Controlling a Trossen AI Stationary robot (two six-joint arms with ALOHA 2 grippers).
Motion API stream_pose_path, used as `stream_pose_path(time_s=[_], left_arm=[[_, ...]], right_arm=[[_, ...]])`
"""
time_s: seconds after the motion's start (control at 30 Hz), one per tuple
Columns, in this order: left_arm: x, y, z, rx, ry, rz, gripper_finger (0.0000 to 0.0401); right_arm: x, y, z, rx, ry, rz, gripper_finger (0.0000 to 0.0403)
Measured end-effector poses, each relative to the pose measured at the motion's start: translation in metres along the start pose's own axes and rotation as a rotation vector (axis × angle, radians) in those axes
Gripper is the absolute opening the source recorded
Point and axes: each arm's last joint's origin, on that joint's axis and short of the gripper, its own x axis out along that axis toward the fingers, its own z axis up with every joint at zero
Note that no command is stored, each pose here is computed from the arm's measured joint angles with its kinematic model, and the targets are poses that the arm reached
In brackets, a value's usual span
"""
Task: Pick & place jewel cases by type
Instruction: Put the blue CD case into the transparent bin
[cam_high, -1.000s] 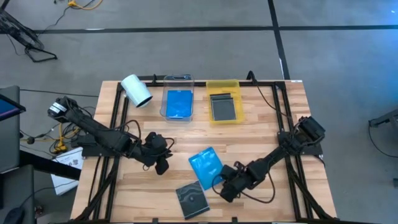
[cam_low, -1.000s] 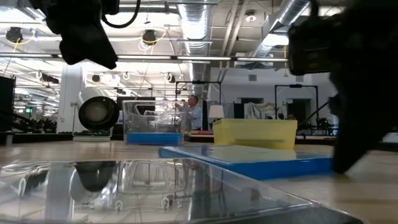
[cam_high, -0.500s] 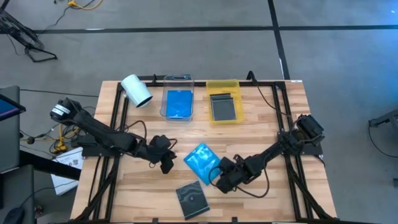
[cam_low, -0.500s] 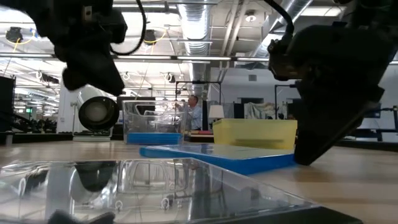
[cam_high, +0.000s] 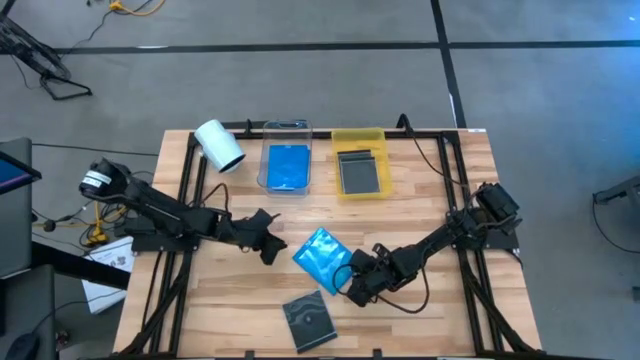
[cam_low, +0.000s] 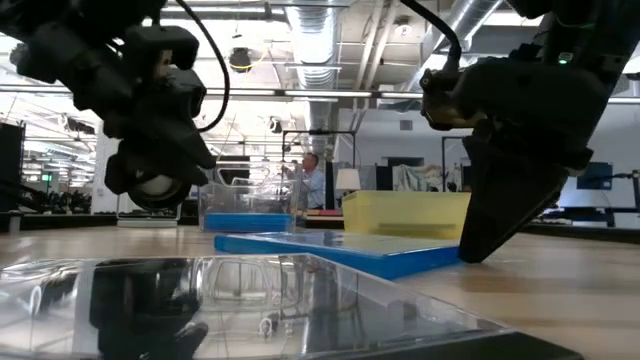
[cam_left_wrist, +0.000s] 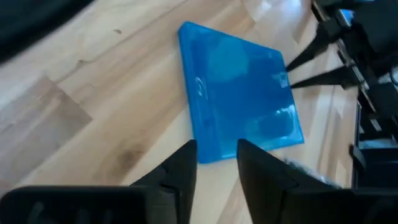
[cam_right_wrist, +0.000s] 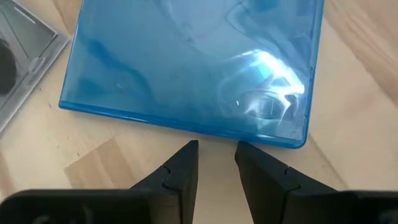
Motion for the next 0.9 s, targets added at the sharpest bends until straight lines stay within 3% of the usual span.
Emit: stream_pose_path(time_s=[0.23,0.43,0.9], left_arm=[[0.002,0.009,0.012,-0.080,0.007,0.020,0.0186],[0.003,0.015,0.016,-0.121,0.023,0.039,0.0232],[0.002,0.025,0.014,-0.203,0.066,0.123,0.0257]], right_arm=[[0.003,-0.007,0.008,-0.117,0.010,-0.012,0.0108],[0.007,-0.014,0.018,-0.162,0.015,-0.016,0.0108],[0.013,-0.027,0.038,-0.209,0.004,-0.004,0.0108]])
